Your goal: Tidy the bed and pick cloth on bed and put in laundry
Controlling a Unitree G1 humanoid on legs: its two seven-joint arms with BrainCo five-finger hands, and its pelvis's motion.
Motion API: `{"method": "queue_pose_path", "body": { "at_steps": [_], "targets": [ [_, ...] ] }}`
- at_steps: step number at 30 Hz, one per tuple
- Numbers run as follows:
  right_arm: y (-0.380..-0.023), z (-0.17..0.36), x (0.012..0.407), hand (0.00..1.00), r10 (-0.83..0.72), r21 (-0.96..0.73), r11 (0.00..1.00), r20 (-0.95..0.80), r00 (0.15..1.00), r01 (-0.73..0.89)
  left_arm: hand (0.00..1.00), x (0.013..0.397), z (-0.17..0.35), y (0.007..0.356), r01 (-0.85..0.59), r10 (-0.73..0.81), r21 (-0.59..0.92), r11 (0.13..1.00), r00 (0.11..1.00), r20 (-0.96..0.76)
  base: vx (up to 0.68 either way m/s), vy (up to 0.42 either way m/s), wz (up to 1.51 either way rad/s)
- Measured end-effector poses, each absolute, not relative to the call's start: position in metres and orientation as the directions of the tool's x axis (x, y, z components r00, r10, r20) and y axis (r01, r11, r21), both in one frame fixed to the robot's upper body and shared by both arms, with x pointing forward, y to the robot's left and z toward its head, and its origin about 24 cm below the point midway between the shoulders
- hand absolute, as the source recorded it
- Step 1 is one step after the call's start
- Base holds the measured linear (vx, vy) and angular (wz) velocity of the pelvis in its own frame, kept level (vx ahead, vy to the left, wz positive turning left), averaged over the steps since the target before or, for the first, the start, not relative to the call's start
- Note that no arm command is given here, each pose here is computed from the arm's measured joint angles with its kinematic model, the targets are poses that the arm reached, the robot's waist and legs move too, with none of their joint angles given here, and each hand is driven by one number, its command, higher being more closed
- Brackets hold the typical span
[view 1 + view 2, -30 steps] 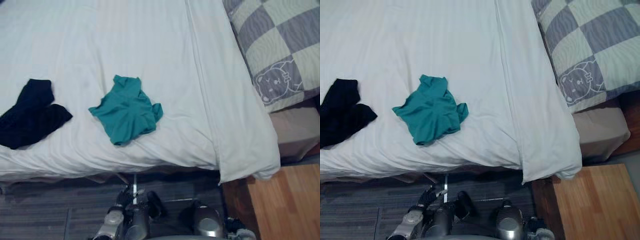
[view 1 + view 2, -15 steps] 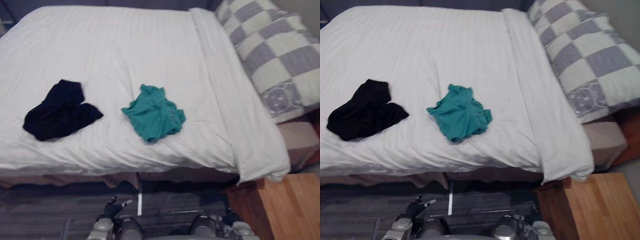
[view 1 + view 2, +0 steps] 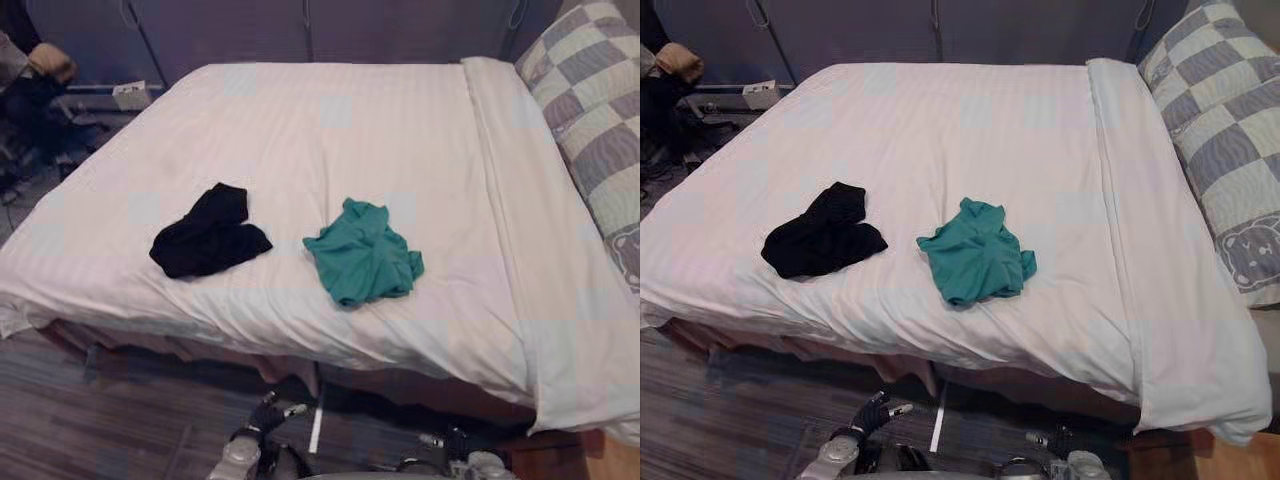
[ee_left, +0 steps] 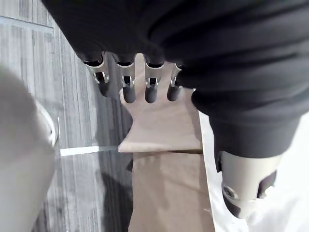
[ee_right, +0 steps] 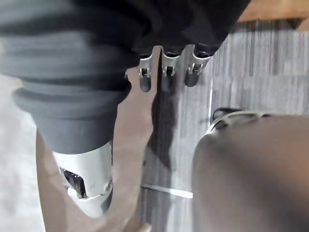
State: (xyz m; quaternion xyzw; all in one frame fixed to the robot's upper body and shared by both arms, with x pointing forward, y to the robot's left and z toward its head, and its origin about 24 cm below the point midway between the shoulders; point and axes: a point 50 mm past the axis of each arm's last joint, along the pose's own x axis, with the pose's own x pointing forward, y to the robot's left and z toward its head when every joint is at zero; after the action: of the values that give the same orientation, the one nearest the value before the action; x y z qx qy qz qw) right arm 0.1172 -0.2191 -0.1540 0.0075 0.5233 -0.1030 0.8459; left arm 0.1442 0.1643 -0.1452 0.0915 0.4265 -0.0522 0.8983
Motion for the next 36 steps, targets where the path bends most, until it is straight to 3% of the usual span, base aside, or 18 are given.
{"method": "queue_pose_path", "body": {
  "at_steps": [6,11,15,19,26,31,36],
  "targets": [
    [-0.22,-0.154,0.121,0.0,-0.155,-0.084,0.979,-0.902,0.403,0.188,0.0,0.135,-0.149,0.167,0.185,-0.025,0.11,0.977,0.606,-0.795,-0.06,0.12,-0.48],
    [-0.218,-0.159,0.11,0.0,-0.134,-0.097,0.988,-0.925,0.356,0.121,0.0,0.144,-0.147,0.172,0.172,0.01,0.148,0.974,0.62,-0.784,-0.12,0.633,-1.03],
    [-0.21,-0.156,0.122,0.0,-0.053,-0.098,0.991,-0.909,0.413,-0.089,0.0,0.144,-0.144,0.196,0.143,0.076,0.204,0.968,0.611,-0.788,-0.12,0.49,-1.03],
    [-0.206,-0.151,0.133,0.0,-0.027,-0.108,0.984,-0.879,0.477,-0.144,0.0,0.161,-0.141,0.177,0.171,0.029,0.17,0.97,0.616,-0.788,-0.01,0.186,0.91],
    [-0.184,-0.145,0.149,0.0,0.061,-0.034,0.988,-0.809,0.585,-0.15,0.0,0.142,-0.149,0.168,0.249,0.006,0.179,0.952,0.568,-0.823,0.01,0.02,0.62],
    [-0.18,-0.148,0.147,0.0,0.036,-0.037,0.992,-0.828,0.559,-0.118,0.0,0.146,-0.145,0.158,0.255,-0.046,0.149,0.955,0.628,-0.777,-0.06,-0.039,0.38],
    [-0.191,-0.15,0.14,0.0,-0.038,-0.048,0.999,-0.841,0.54,-0.003,0.0,0.138,-0.148,0.154,0.247,-0.048,0.136,0.959,0.618,-0.784,0.03,0.007,-0.51]
  ]
}}
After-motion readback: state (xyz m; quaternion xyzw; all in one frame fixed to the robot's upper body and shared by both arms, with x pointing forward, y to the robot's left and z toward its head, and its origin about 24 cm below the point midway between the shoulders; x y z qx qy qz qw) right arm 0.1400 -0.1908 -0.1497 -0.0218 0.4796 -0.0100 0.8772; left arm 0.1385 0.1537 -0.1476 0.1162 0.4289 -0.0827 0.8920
